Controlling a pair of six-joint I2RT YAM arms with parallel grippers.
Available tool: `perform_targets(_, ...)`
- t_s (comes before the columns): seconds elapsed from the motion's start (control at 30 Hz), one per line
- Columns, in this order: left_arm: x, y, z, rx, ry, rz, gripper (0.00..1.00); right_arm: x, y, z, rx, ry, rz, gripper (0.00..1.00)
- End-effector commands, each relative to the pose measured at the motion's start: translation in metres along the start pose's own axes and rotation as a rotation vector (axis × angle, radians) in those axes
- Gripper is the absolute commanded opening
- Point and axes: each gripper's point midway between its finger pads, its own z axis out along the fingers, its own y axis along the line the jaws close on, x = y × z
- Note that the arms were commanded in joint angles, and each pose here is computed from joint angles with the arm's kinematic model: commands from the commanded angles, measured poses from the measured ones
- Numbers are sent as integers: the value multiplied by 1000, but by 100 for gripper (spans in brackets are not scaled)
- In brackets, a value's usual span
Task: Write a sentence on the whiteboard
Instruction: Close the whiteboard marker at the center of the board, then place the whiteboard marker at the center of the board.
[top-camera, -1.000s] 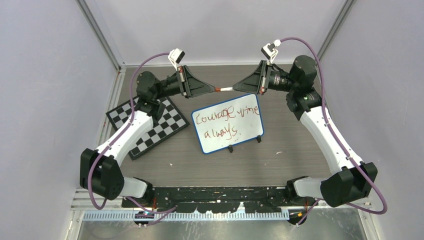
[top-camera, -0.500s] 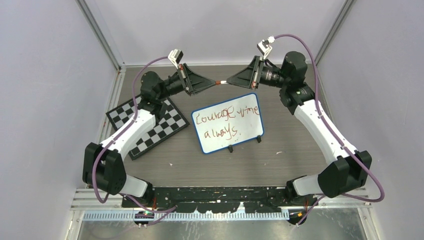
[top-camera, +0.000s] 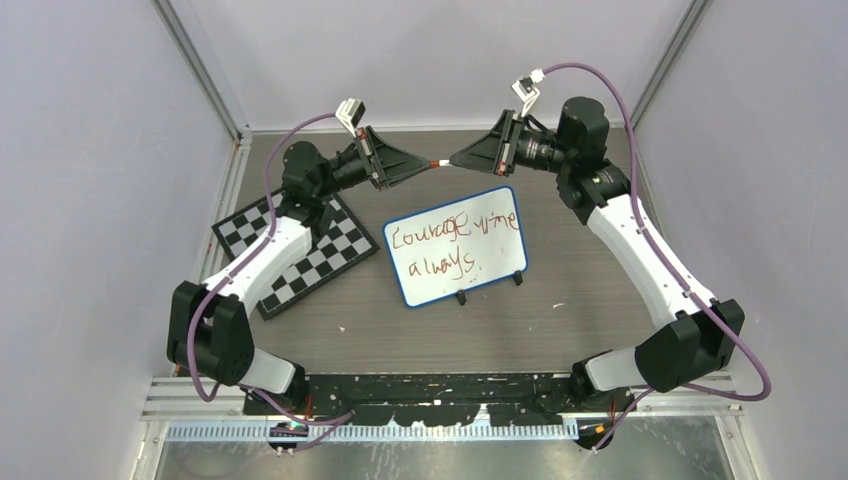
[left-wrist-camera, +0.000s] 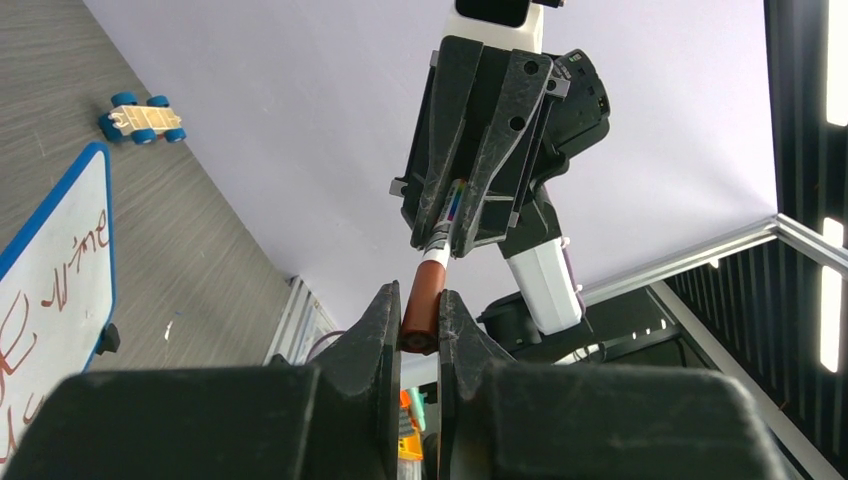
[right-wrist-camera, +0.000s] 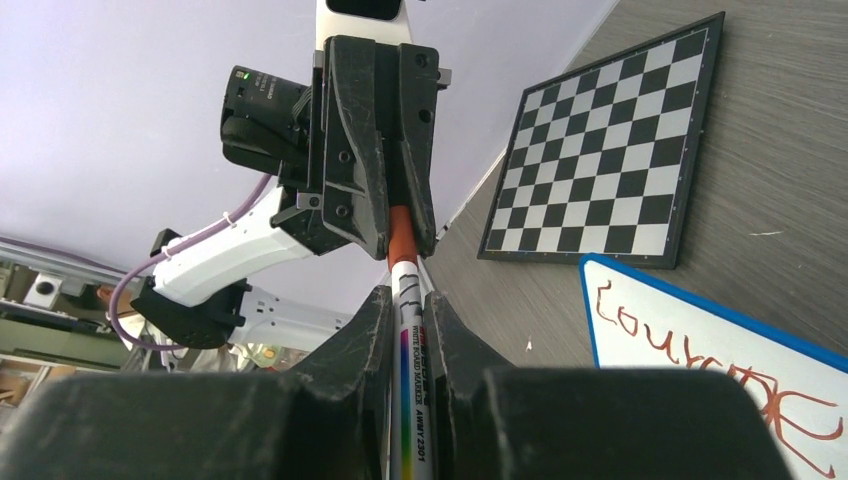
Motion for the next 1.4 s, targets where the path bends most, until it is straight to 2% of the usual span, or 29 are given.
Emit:
perform_targets(0.0,49,-33,26,108,167,63,0,35,16,34,-63,111,-17,0)
perform_targets(0.23,59,-35,30,125,199,77,0,44,23,37,-98,147,-19,0)
perform_targets(0.4,49,-17,14,67,182,81,0,39,21,26,-71,156,-57,2)
perform_targets(0.47,35,-9,1,35,151,95,0,31,17,18,-52,134,-64,12)
perform_targets(0.57,16,0,-21,-8,117,132,0,12,9,0,-20,82,-58,42)
perform_targets(0.6,8,3,-29,-26,100,144,0,4,4,-7,-4,58,-57,49)
perform_targets(0.7,-18,9,-54,-82,49,185,0,-16,-7,-30,40,-5,-61,65)
perform_targets(0.8,-33,13,-77,-152,39,237,0,-29,-20,-52,87,-48,-66,75)
perform_targets(0.93,-45,30,-124,-330,37,382,0,-29,-37,-76,150,-72,-65,76)
perform_targets(1.17,-22,61,-225,-635,152,603,0,-14,-62,-102,246,-83,-68,76)
perform_targets(1.27,3,78,-257,-723,291,615,0,-6,-71,-103,264,-77,-54,76)
perform_targets(1.3,14,83,-264,-714,368,659,0,-4,-73,-103,267,-75,-49,76)
perform_targets(1.37,37,90,-270,-675,462,638,0,-1,-78,-103,278,-75,-41,76)
